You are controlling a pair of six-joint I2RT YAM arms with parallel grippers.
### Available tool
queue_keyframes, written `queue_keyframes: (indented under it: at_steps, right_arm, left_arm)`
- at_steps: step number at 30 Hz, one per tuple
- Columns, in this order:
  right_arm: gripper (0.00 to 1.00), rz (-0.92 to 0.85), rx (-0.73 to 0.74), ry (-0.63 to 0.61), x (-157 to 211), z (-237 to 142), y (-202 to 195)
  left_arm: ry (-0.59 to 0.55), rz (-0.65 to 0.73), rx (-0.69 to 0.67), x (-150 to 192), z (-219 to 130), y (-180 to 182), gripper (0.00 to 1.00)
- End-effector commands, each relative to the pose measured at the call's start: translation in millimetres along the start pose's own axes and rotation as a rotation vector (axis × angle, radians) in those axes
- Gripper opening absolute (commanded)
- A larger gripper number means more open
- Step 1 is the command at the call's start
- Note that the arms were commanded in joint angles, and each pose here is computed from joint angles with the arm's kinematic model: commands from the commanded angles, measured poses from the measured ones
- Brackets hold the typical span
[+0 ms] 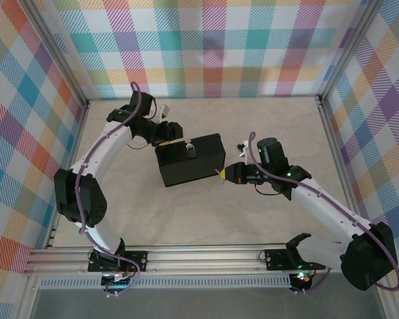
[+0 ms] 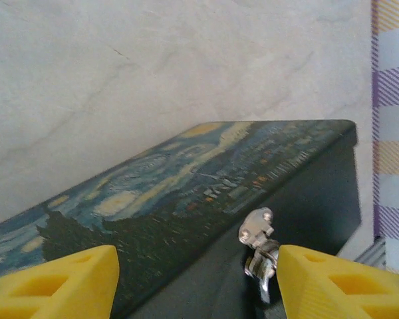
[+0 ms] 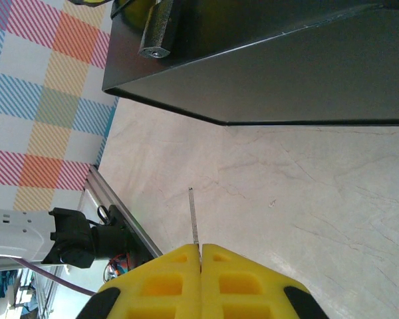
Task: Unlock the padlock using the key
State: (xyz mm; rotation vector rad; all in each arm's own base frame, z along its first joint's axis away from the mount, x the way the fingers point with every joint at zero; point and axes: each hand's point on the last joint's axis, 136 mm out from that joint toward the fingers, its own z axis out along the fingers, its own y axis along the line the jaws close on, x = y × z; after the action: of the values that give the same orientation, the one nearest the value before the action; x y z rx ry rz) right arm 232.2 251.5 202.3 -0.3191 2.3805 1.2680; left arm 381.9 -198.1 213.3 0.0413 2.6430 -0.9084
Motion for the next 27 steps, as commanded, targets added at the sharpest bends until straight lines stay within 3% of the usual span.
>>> queue_keyframes:
  at_steps: [1,14,18,23,27]
  right_arm:
    - [0.00,-0.004,-0.029,-0.004,0.5,2.1,3.8]
    - [0.00,-0.016,-0.037,-0.011,-6.0,0.4,5.5]
    - [0.00,-0.013,-0.049,-0.006,-4.7,-0.7,6.4]
    - [0.00,-0.012,-0.070,0.005,-1.8,-4.7,9.6]
    - [0.00,-0.010,-0.082,0.020,2.4,-7.2,12.6]
  left_arm:
    - [0.031,-0.036,0.072,15.6,-5.9,-18.0,0.64]
    - [0.092,-0.062,0.070,48.3,10.6,-44.0,0.64]
    - [0.079,-0.033,0.004,47.2,12.7,-40.4,0.64]
    - [0.019,0.144,-0.126,24.2,-1.4,-31.6,0.64]
    - [-0.066,0.346,-0.147,-1.2,-19.8,-44.5,0.64]
